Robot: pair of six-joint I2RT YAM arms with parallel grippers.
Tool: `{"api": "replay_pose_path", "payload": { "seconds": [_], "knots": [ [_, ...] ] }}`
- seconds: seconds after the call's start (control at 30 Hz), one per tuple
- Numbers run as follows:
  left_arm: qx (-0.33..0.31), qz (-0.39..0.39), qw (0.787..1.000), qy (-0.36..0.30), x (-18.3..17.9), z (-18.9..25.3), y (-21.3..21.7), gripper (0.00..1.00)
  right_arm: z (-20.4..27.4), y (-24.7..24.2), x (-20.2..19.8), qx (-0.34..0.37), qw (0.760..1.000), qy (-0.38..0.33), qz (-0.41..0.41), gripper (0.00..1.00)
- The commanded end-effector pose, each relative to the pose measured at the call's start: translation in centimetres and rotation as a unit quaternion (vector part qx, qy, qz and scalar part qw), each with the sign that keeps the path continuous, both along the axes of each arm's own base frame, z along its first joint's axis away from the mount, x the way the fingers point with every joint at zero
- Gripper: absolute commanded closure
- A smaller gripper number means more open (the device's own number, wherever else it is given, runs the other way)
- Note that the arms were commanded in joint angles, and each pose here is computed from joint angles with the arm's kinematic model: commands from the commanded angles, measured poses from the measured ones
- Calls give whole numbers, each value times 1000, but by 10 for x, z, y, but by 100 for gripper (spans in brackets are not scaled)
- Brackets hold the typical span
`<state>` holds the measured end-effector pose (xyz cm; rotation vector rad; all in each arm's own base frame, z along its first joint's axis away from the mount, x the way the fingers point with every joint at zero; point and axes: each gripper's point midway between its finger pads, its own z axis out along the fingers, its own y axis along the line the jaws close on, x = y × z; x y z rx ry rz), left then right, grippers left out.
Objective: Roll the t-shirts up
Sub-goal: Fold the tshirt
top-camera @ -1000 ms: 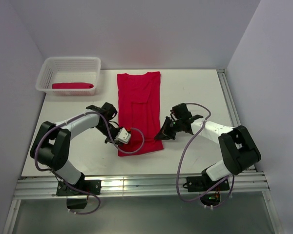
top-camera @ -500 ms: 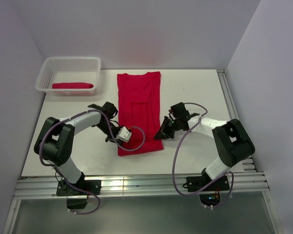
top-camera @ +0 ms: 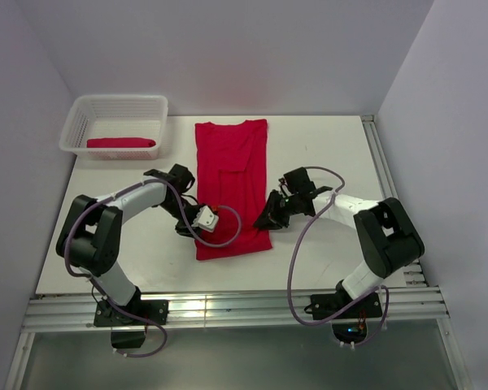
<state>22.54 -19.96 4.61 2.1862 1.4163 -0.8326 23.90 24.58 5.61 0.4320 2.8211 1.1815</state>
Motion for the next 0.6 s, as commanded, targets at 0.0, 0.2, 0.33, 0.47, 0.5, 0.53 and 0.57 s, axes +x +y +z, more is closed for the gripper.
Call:
{"api": "replay_pose_path", "payload": {
  "seconds": [0.0,0.2,0.33,0.47,0.5,0.53,0.57],
  "knots": [
    [-28,-3,999,-42,12,25,-5,51,32,5,19,21,998,-56,4,70],
    [-36,13,998,-50,27,37,-8,48,40,5,27,33,996,-78,-9,44],
    [-70,38,994,-69,51,63,-14,47,52,-2,40,38,992,-117,-32,42],
    [-104,83,989,-66,71,90,-13,46,64,-3,38,47,986,-160,-19,47],
    [-110,94,988,-62,73,96,-7,46,65,-3,35,46,985,-168,-12,47],
    [-116,99,986,-62,74,102,-5,46,64,-4,32,40,984,-173,-5,47],
    [-129,109,984,-61,75,110,-1,45,66,-3,26,33,982,-188,11,46]
  ]
}}
